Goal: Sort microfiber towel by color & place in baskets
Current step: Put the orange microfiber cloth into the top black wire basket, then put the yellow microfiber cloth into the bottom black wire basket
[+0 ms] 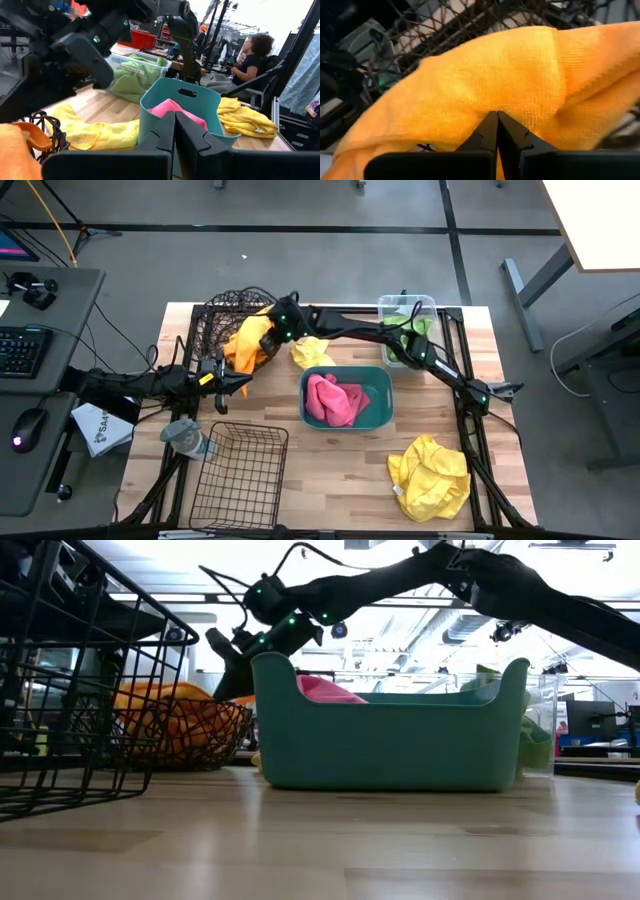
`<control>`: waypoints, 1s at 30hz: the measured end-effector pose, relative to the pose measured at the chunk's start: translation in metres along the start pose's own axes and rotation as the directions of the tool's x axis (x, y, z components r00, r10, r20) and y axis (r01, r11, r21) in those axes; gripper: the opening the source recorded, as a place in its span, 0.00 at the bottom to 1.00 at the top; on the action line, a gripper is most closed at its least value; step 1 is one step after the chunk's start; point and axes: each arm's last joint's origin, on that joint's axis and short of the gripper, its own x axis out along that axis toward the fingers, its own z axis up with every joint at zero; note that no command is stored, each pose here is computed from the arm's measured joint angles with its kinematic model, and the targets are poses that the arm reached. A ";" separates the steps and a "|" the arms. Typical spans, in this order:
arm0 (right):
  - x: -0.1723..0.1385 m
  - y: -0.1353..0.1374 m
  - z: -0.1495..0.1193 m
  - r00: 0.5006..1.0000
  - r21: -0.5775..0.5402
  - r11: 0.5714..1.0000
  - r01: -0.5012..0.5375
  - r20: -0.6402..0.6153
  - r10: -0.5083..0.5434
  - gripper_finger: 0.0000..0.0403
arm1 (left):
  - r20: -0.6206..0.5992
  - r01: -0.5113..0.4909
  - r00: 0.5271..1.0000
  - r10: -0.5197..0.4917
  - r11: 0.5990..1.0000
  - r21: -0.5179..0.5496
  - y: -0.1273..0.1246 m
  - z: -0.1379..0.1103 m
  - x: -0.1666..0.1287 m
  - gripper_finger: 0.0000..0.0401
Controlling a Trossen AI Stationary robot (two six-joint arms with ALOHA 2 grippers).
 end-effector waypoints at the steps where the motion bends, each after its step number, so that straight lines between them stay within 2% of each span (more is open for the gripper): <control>1: -0.003 -0.001 0.002 1.000 0.006 1.000 0.003 -0.002 -0.003 0.00 | -0.001 0.000 1.000 0.000 1.000 0.000 0.000 0.000 0.000 0.00; 4: -0.019 0.000 0.017 0.999 -0.019 1.000 -0.004 0.039 0.004 0.00 | 0.000 0.000 1.000 0.000 1.000 0.000 0.000 0.000 0.000 0.00; 7: -0.052 0.008 0.036 0.999 -0.127 0.992 -0.021 0.047 0.027 0.00 | 0.000 0.000 1.000 0.000 1.000 0.000 0.000 0.000 0.000 0.00; 11: -0.090 0.018 0.040 0.998 -0.284 0.958 -0.032 -0.061 0.015 0.00 | -0.001 0.000 1.000 0.000 1.000 0.001 0.000 0.000 0.000 0.00; 14: -0.116 0.028 0.038 0.990 -0.339 0.940 -0.042 -0.144 -0.007 0.00 | 0.000 0.000 1.000 0.000 1.000 0.000 0.000 0.000 0.000 0.00; 17: -0.138 0.036 0.039 0.985 -0.385 0.923 0.007 -0.156 -0.072 0.03 | 0.000 0.000 1.000 0.000 1.000 0.000 0.000 0.000 0.000 0.00; 20: -0.141 0.026 0.035 0.969 -0.306 0.950 0.058 -0.213 -0.127 0.10 | -0.001 0.000 1.000 0.000 1.000 0.000 0.000 0.000 0.000 0.00; 24: -0.122 0.007 0.023 0.944 -0.148 0.980 0.134 -0.281 -0.172 0.27 | 0.000 -0.001 1.000 0.001 1.000 0.000 0.000 0.000 0.000 0.00; 30: -0.080 -0.015 -0.007 0.926 0.069 0.986 0.151 -0.358 -0.117 0.55 | -0.001 0.001 1.000 -0.001 1.000 0.001 0.000 0.000 0.000 0.00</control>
